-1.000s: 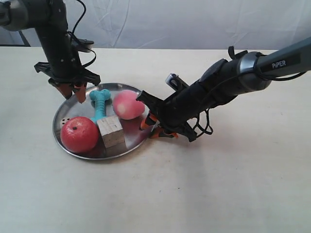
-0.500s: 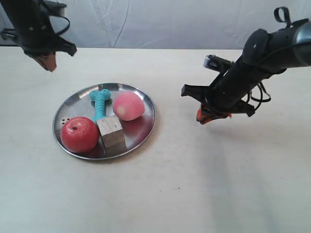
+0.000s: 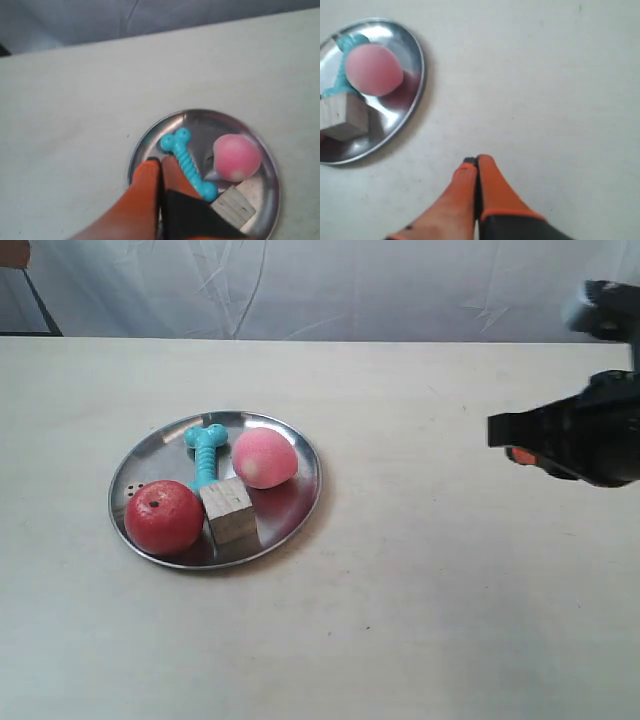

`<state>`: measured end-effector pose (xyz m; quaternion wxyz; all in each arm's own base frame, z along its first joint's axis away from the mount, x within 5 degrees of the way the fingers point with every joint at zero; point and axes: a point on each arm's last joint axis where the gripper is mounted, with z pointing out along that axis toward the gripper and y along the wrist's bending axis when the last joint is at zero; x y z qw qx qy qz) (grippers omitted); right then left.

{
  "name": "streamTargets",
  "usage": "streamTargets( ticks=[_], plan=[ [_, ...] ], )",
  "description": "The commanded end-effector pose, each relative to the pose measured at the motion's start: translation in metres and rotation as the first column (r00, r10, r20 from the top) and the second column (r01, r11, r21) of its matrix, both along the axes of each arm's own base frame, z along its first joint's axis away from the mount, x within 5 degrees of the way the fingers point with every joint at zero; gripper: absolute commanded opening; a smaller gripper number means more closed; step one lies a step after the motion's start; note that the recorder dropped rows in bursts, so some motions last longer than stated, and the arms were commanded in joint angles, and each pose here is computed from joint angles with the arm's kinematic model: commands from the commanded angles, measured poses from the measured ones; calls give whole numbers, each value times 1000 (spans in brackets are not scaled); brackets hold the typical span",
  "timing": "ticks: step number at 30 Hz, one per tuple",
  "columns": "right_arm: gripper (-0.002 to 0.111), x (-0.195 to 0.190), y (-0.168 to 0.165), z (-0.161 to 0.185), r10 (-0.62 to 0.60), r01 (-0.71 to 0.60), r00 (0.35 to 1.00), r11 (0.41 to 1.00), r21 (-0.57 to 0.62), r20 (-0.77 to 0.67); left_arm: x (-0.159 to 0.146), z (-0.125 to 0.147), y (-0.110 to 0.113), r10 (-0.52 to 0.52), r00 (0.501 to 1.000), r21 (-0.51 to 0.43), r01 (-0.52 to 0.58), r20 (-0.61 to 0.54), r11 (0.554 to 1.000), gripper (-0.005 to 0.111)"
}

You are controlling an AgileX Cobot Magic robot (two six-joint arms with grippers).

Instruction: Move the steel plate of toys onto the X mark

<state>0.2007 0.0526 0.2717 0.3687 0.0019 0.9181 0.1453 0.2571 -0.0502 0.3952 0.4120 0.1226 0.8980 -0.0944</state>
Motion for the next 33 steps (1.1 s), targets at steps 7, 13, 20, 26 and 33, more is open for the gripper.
streamTargets(
  ticks=[7, 13, 20, 26, 33],
  plan=[
    [-1, -75, -21, 34, 2, 10, 914, 1000, -28, 407, -94, -65, 20, 54, 960, 9, -59, 274, 998, 0],
    [-1, -88, -20, 32, 4, -11, 936, 1000, 17, 352, -113, -83, 22, 17, 984, 64, -29, 175, 998, 0],
    [-1, -88, -20, 32, 1, -11, 935, 1000, 26, 354, -114, -84, 22, 14, 986, 70, -26, 167, 997, 0],
    [-1, -129, -40, 48, -48, 103, 829, 992, -69, 558, -113, -83, 22, 16, 985, 68, -28, 173, 997, 0],
    [-1, -157, -50, -7, -138, 236, 786, 968, -87, 603, -113, -83, 22, 16, 985, 68, -28, 173, 997, 0]
  ],
)
